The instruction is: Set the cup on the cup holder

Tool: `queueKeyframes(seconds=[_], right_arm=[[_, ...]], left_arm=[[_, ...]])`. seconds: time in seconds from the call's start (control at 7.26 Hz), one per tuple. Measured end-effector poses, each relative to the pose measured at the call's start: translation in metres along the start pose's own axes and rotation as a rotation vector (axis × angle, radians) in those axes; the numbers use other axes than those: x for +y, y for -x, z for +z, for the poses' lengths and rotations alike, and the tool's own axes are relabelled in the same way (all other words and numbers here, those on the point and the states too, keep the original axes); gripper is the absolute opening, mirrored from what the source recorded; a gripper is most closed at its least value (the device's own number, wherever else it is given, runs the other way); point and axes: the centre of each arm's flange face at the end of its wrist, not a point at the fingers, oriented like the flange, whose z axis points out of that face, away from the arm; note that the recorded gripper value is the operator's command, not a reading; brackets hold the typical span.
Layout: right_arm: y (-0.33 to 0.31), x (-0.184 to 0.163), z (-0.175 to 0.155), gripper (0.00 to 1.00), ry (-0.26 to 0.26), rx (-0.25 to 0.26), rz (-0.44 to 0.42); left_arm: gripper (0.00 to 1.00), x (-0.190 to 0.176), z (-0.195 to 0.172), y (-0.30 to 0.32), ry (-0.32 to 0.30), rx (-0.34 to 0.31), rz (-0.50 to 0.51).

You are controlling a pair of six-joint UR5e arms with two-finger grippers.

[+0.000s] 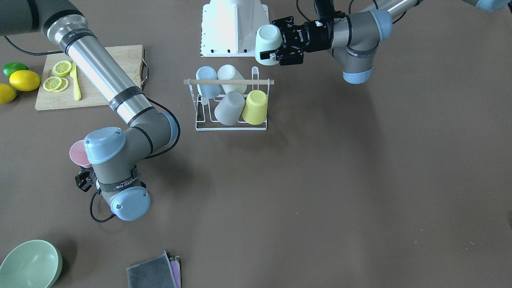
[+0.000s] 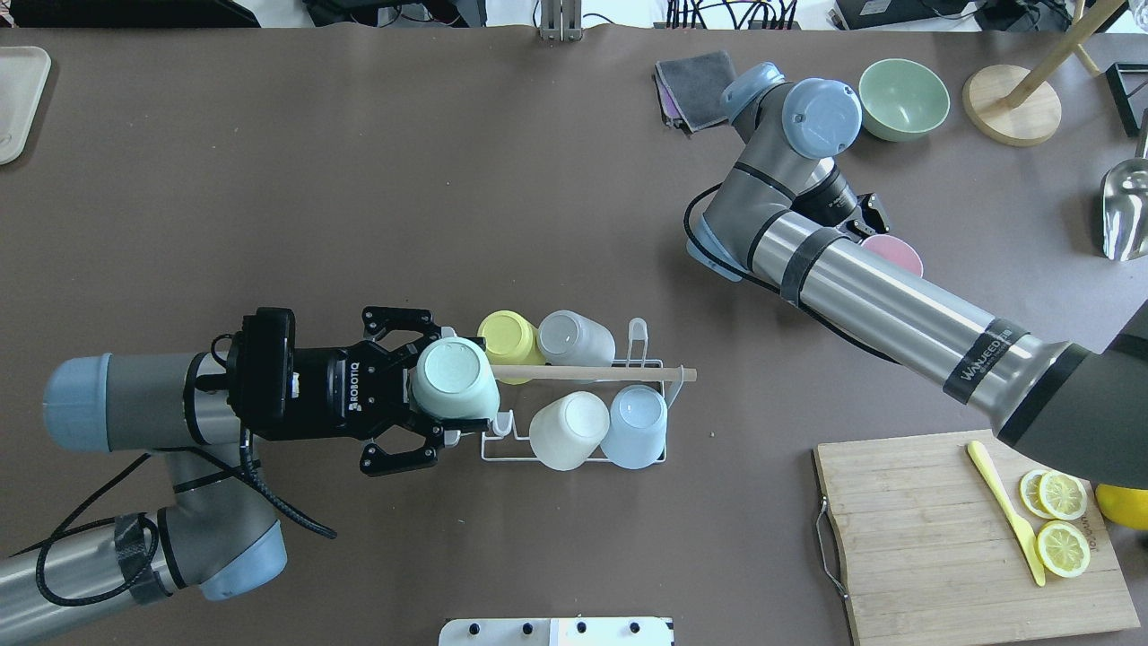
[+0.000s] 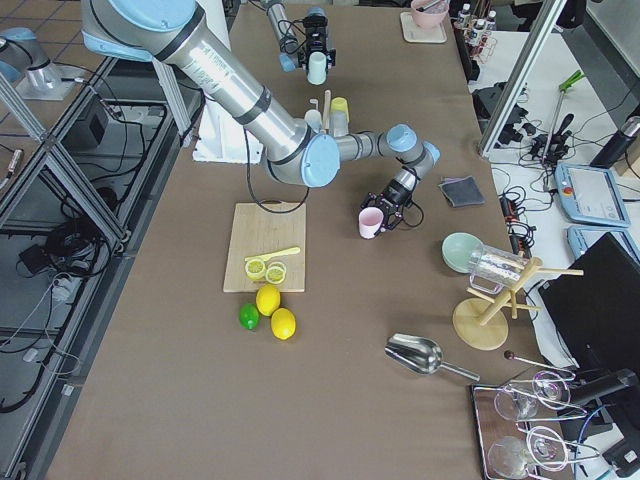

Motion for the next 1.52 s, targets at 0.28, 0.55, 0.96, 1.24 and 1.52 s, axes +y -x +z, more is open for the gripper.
queueKeyframes(seconds=[0.28, 0.55, 0.96, 1.24, 1.52], right_arm=[[0.012, 0.032, 0.004, 0.7, -0.094, 0.033, -0.023], [0.017, 0.074, 0.003, 0.7, -0.212, 0.049, -0.04], [0.018, 0.129, -0.033, 0.7, -0.521, 0.016, -0.006], [0.025, 0.156, -0.042, 0.7, -0.764, -0.049, 0.006], [0.031, 0.166, -0.048, 0.7, -1.007, -0.098, 0.025]], left_arm=[[0.0, 0.012, 0.018, -0.006, 0.01, 0.016, -0.017], [0.0, 0.025, 0.027, -0.011, 0.029, 0.025, -0.026], [0.0, 0.037, 0.03, -0.015, 0.046, 0.03, -0.018], [0.0, 0.043, 0.03, -0.015, 0.057, 0.028, -0.011], [0.0, 0.043, 0.03, -0.015, 0.058, 0.027, -0.005]])
